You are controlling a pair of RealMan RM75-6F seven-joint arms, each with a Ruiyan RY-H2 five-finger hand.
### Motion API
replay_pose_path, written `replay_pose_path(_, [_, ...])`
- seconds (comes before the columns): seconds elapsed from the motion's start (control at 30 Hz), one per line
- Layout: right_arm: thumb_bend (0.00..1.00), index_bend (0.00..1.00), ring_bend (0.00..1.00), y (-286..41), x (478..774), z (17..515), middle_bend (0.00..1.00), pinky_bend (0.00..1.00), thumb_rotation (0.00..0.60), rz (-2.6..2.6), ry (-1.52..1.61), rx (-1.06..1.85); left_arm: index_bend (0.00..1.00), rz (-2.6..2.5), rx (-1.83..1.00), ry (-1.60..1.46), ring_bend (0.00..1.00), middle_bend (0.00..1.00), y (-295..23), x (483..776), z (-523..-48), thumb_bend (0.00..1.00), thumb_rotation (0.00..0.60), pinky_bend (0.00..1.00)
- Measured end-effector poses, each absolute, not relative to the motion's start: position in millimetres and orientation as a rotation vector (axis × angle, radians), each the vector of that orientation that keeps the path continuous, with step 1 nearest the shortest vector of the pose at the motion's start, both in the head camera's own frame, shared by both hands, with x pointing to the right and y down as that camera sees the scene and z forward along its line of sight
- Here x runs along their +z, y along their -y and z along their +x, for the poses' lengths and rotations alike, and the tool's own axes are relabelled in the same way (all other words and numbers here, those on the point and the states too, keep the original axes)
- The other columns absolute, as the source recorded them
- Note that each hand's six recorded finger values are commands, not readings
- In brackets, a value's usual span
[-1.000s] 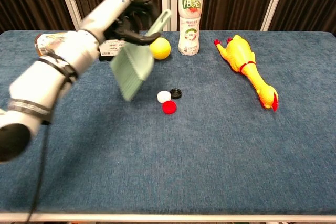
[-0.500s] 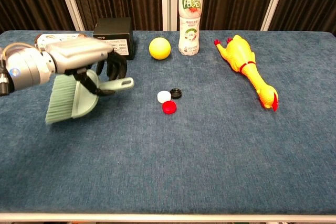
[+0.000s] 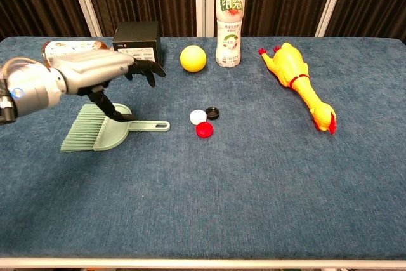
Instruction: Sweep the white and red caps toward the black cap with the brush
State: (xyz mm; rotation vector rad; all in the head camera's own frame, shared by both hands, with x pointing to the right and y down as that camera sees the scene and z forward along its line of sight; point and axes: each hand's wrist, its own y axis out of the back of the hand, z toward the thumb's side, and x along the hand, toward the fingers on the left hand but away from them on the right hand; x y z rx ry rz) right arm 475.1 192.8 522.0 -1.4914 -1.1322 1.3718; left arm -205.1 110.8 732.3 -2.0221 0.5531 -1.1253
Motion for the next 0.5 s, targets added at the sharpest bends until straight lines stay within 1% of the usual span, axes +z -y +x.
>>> replay_pose_path(0.17, [0.09, 0.0, 0.0, -191.1, 525.7, 477.0, 0.16, 0.06, 0.6, -1.51, 1.117, 1.389, 0.14, -1.971, -1.157, -0.748, 0.15, 0.22, -101.1, 705.9, -250.9, 0.2, 0.6, 0.22])
replay_pose_path(0.3, [0.09, 0.0, 0.0, -189.8, 529.0, 480.2, 0.14, 0.06, 0.6, -1.535, 1.11, 1.399, 0.16, -1.835, -1.213, -0.91, 0.15, 0.22, -97.9, 678.2, -306.9, 0.2, 0.6, 0.21])
replay_pose_path(0.4, [0.1, 0.0, 0.0, -189.5, 531.3, 479.0, 0.11, 0.06, 0.6, -1.552, 1.084, 1.394, 0.18, -1.702, -1.27, -0.999, 0.15, 0.22, -106.4, 658.0, -352.8, 0.2, 0.6, 0.21])
replay_pose_path(0.5, [0.1, 0.0, 0.0, -189.4, 534.8, 473.4, 0.09, 0.04, 0.6, -1.57, 1.059, 1.372, 0.18, -1.581, -1.336, -1.075, 0.15, 0.22, -127.3, 637.6, -397.1, 0.2, 0.6, 0.2])
